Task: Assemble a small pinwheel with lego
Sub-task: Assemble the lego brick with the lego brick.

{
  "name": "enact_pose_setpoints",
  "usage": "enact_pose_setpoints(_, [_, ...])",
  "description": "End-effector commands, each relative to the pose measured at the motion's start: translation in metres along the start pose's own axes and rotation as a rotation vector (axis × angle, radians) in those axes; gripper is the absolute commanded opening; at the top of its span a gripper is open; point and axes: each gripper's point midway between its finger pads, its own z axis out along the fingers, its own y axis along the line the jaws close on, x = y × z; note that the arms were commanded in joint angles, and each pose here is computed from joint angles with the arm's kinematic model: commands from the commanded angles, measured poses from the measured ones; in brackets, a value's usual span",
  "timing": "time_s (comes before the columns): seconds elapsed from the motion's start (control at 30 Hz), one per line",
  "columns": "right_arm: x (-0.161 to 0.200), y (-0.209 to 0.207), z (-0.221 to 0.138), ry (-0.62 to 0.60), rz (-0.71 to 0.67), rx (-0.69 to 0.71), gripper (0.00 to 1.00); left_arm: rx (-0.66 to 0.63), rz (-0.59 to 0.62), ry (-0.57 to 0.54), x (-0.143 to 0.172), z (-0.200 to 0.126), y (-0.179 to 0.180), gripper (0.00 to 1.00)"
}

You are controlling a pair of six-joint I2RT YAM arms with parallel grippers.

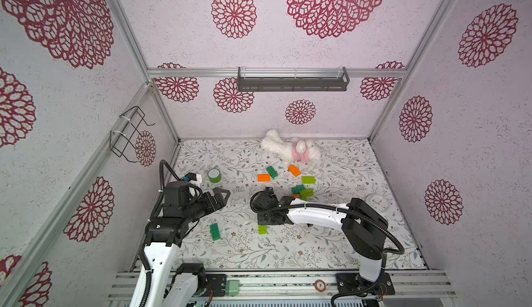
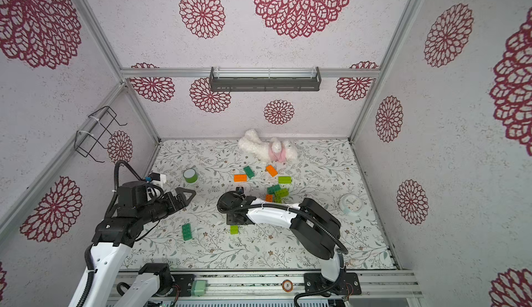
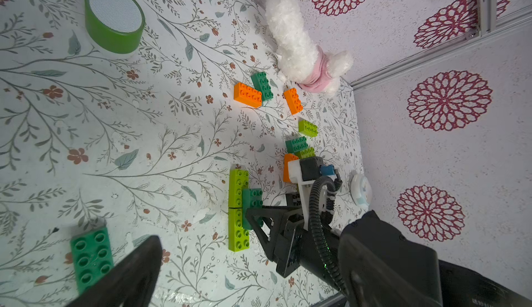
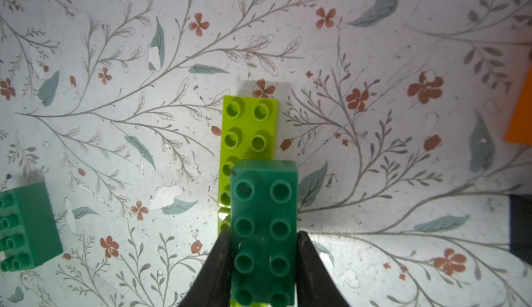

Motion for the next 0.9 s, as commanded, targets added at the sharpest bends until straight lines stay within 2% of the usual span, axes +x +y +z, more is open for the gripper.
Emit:
enact_pose_setpoints(0.0, [0.006,-0.008,0.003,0.013,0.008,0.058,0.19,0.013,0.018,-0.022,-0.003,-0.001,-0.001,0.97])
enact_pose_setpoints(0.87, [0.05,-0.043,0.033,0.201,-0.086,0.232,0.16,0.005,0.021,-0.039,-0.004,-0.005,-0.001,0.97])
